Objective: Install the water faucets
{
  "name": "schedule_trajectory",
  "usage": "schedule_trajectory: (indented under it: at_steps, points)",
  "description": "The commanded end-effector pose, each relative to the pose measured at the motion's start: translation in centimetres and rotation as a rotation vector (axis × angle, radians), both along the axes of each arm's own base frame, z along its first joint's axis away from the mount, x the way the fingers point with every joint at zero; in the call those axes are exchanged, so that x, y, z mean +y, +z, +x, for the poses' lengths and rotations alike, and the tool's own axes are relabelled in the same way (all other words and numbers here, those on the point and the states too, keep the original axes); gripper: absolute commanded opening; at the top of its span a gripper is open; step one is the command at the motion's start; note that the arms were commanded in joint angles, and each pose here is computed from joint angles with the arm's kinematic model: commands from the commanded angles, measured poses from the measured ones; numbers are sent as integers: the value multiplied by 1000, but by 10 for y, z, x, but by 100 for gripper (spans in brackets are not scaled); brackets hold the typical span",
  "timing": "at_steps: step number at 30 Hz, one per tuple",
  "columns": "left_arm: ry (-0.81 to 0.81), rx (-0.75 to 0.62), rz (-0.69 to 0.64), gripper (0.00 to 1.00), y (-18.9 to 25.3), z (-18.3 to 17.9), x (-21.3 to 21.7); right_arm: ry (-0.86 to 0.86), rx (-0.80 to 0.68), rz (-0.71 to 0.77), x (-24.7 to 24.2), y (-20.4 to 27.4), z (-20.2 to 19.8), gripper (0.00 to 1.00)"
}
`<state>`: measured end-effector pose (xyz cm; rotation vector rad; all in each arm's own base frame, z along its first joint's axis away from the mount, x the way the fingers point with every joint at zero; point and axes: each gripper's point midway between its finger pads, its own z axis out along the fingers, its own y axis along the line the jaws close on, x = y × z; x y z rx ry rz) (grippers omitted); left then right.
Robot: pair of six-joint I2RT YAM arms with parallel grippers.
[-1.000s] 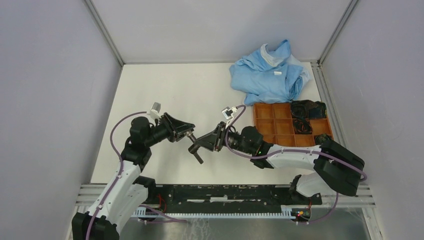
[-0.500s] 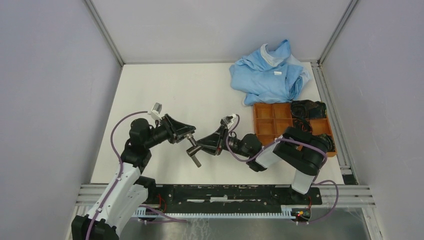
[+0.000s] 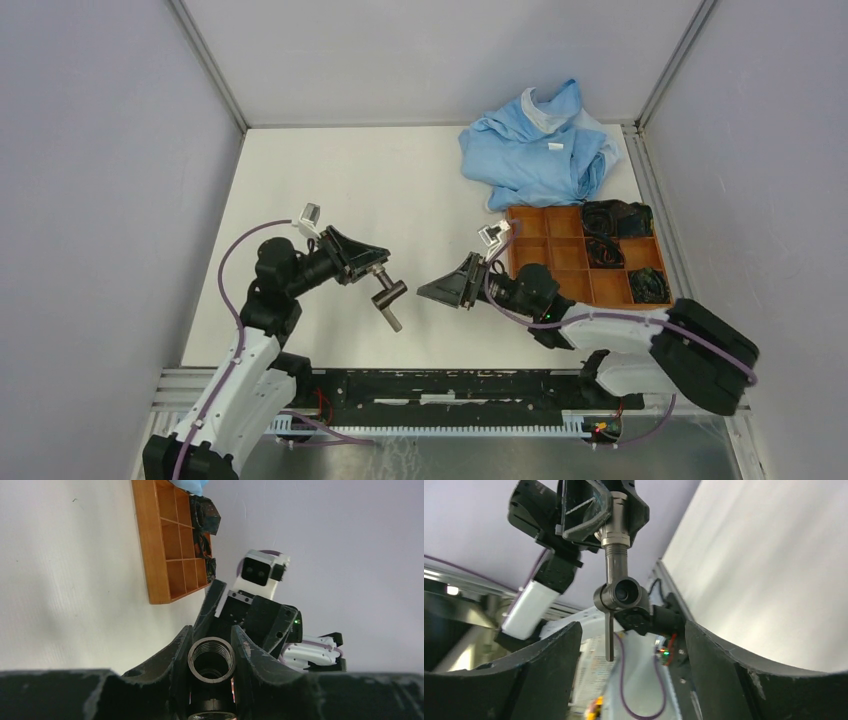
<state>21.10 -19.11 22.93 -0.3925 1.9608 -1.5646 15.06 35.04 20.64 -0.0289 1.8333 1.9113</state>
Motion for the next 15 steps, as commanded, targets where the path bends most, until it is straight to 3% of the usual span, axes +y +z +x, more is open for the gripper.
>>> schedule_trajectory:
  at_steps: [1,4,8,15]
  points:
    - [21,-76,-37,2,33,6,1,-149,-360,-396,-27,-28,25,81]
    - [39,-51,-24,2,31,9,2,-266,-641,-626,-54,-10,42,81]
    - [54,-33,-6,2,30,14,3,-313,-1074,-909,-68,15,27,81]
    - [66,-16,53,2,25,21,6,-344,-1437,-1181,-41,39,-13,84]
